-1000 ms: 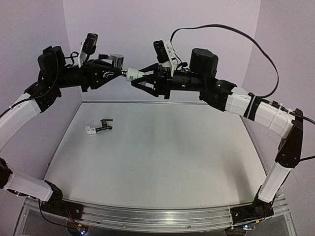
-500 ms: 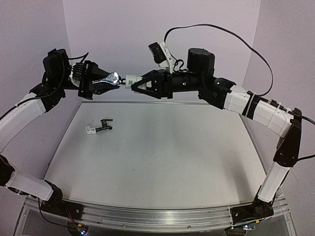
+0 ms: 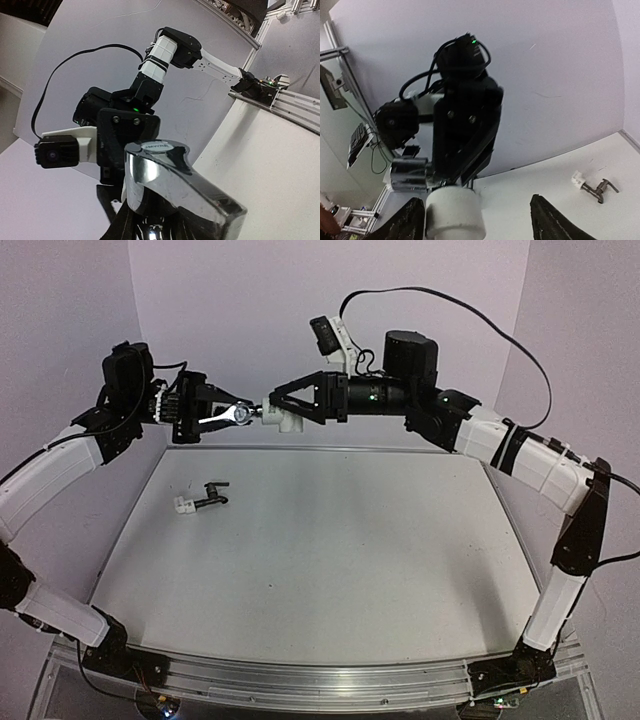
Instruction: Install the water faucets
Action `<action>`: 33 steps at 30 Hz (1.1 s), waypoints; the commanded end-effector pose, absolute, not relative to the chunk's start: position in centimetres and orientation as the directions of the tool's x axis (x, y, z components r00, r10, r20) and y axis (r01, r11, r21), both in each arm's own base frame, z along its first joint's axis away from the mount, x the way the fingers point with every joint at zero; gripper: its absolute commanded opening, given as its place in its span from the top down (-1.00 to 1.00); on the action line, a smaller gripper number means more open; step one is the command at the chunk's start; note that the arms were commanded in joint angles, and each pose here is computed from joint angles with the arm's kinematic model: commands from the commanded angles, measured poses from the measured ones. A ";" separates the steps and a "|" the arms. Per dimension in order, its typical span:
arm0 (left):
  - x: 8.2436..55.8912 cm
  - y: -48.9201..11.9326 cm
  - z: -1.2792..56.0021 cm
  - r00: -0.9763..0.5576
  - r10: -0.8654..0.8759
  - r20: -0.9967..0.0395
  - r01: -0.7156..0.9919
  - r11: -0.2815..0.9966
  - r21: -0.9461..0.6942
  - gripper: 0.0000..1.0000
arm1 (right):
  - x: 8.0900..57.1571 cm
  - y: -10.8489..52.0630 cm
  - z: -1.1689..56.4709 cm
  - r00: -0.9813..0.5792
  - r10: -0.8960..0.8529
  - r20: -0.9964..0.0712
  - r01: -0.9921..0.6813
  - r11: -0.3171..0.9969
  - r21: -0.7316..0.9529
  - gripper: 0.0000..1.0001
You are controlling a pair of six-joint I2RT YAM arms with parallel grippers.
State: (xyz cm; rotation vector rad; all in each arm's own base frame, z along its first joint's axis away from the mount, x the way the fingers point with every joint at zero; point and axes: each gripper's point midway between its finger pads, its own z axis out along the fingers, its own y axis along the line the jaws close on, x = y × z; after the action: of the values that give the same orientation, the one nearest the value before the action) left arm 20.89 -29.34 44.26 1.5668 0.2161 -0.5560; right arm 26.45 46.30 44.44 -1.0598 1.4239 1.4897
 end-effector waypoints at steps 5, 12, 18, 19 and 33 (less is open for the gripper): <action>23.1 -30.4 46.4 0.591 -0.129 -0.796 0.788 -0.115 0.604 1.00 | 29.6 40.1 48.9 -0.090 0.140 -0.986 -0.955 0.268 0.125 -0.96; 29.4 -31.0 47.2 0.092 -0.057 -0.994 0.986 0.143 0.083 1.00 | 28.4 38.3 46.3 0.246 -0.032 -0.969 -0.920 0.308 -0.244 -0.97; 30.0 -29.4 48.0 -0.323 -0.188 -0.928 0.904 0.231 -0.361 1.00 | 27.8 38.7 44.1 0.495 -0.127 -0.860 -0.828 0.233 -0.511 -0.96; 29.9 -29.2 48.0 -0.398 -0.214 -0.892 0.870 0.221 -0.441 1.00 | 27.7 39.0 43.7 0.526 -0.133 -0.840 -0.812 0.215 -0.542 -0.96; 25.4 -27.9 47.3 -0.704 -0.229 -0.672 0.676 0.073 -0.733 1.00 | 27.4 44.0 43.8 0.598 -0.018 -0.801 -0.788 0.168 -0.592 -0.87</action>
State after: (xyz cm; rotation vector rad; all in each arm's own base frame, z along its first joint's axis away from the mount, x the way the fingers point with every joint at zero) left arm 28.25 -29.33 43.00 0.4151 1.8232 -1.6762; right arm 28.18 43.21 39.82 -1.3658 0.8910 0.5767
